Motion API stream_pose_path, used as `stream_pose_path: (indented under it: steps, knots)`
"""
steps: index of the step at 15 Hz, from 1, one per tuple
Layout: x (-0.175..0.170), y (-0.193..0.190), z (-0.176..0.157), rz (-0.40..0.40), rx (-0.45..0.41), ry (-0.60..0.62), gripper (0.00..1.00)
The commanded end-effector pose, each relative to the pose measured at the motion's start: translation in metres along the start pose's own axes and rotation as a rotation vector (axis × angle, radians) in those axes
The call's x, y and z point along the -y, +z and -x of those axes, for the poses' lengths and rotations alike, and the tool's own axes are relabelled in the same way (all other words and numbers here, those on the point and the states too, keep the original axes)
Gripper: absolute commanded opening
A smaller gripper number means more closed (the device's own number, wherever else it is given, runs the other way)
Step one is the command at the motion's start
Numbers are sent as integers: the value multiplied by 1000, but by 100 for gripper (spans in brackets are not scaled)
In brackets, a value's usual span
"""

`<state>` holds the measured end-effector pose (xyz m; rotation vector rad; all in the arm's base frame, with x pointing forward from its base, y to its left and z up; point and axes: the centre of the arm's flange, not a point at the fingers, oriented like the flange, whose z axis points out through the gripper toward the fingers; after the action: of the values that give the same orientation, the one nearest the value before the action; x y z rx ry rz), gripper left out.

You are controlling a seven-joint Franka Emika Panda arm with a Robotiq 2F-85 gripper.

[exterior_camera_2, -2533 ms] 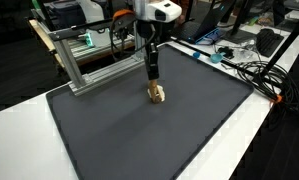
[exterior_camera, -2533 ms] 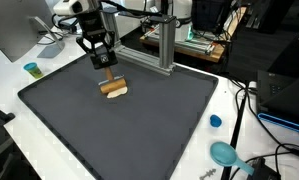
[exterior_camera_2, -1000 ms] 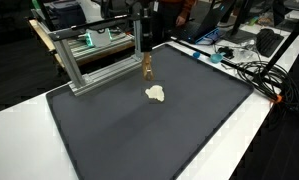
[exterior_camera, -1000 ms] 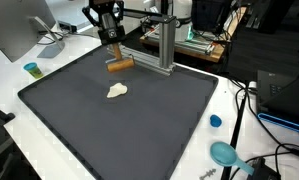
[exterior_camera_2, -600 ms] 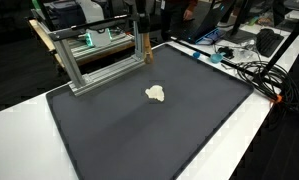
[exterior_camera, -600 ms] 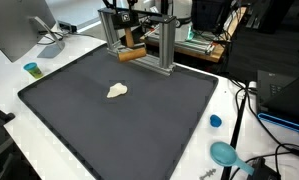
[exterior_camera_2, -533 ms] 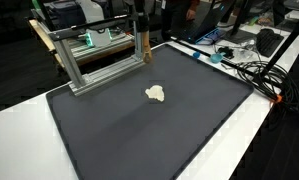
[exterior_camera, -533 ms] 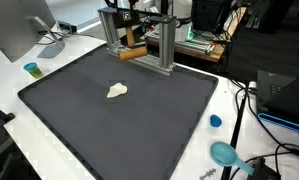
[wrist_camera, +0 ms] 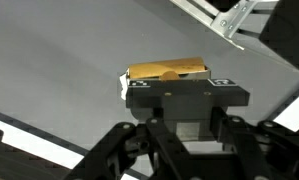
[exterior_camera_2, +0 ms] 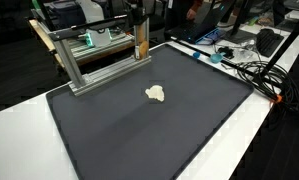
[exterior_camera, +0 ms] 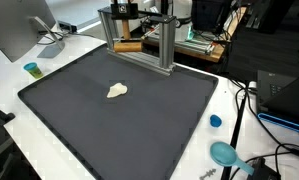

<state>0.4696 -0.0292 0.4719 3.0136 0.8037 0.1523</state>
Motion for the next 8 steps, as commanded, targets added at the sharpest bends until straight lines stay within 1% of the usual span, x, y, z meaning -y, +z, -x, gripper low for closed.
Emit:
stream_pose_path:
  steps: [1, 3, 5, 6, 7, 8]
  knots:
    - [41, -57, 0, 63, -32, 152, 21]
    - [59, -63, -2, 115, 6, 230, 21]
    - [75, -57, 1, 162, 55, 330, 21]
    - [82, -55, 2, 177, 83, 377, 21]
    - [88, -50, 3, 192, 84, 415, 21]
    - [93, -45, 2, 175, 80, 410, 21]
